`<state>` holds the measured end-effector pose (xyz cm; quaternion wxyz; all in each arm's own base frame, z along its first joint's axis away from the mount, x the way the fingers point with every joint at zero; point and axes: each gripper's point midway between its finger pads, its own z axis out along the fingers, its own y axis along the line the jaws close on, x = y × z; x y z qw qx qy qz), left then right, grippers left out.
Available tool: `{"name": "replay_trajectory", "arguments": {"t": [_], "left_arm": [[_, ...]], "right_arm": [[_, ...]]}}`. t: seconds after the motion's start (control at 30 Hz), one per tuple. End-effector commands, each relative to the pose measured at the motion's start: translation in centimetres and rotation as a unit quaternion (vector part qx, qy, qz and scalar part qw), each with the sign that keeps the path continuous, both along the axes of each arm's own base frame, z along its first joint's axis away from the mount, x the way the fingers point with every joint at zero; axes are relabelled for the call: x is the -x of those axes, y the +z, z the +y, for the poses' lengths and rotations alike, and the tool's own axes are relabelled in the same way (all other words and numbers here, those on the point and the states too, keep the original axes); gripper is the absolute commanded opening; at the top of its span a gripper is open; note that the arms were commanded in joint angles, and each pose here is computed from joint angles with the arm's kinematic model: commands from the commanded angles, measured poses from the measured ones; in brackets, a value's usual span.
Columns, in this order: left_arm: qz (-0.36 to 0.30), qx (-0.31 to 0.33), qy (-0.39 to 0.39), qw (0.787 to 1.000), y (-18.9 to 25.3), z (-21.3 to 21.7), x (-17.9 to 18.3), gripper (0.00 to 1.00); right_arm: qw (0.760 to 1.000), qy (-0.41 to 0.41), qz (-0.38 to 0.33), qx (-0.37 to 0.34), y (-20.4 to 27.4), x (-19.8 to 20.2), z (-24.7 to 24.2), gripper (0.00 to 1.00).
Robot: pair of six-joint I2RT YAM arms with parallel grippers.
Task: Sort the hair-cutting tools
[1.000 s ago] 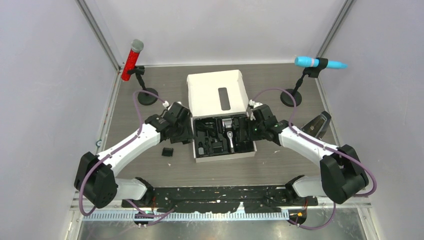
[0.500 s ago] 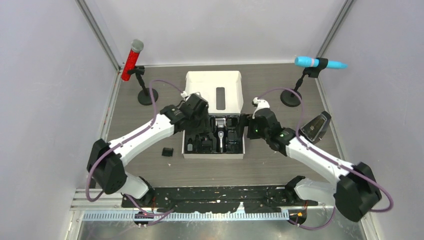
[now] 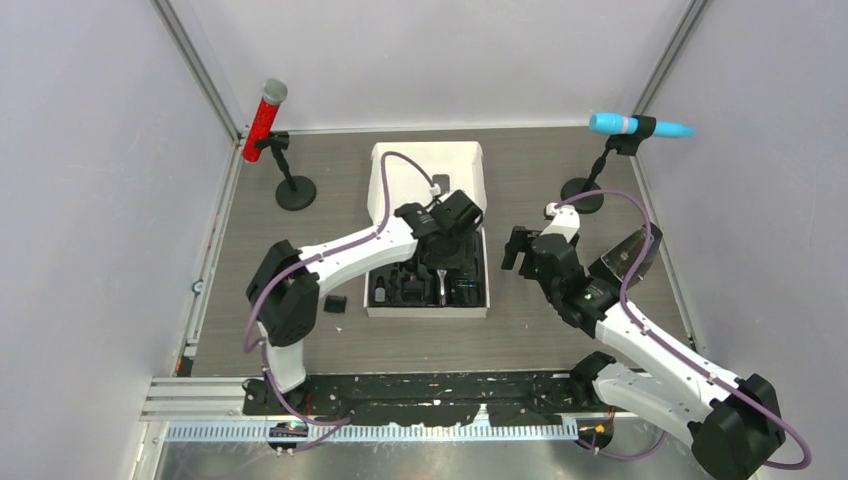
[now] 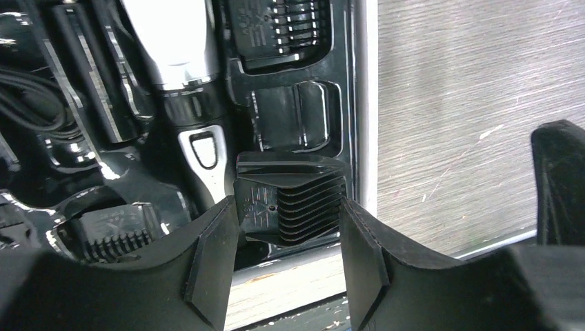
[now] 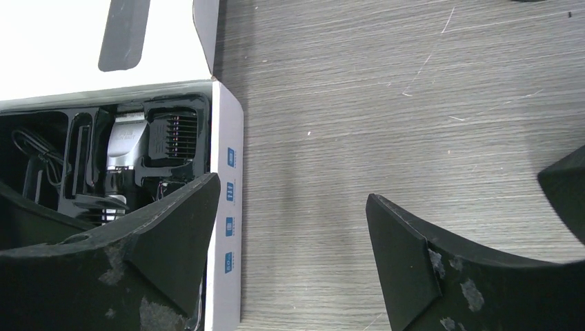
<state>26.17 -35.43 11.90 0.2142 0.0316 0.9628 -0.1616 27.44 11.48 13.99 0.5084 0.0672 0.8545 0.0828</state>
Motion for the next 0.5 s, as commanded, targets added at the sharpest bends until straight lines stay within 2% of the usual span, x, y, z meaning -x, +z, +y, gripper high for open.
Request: {"name": "replay_trajectory", "arguments": {"t": [0.0, 0.47], "left_arm": [[-0.009, 0.002, 0.007, 1.0, 0.3, -1.4, -0.9, 0.43], [0.0, -0.038, 0.015, 0.999, -3.1, -2.4, -1.8, 0.46]], "right_arm": [[0.999, -0.03, -0.029, -0.001, 1.2, -0.5, -1.1, 0.88], [1.0, -0.013, -0.025, -0.006, 0.9, -0.5, -0.4, 0.89]]}}
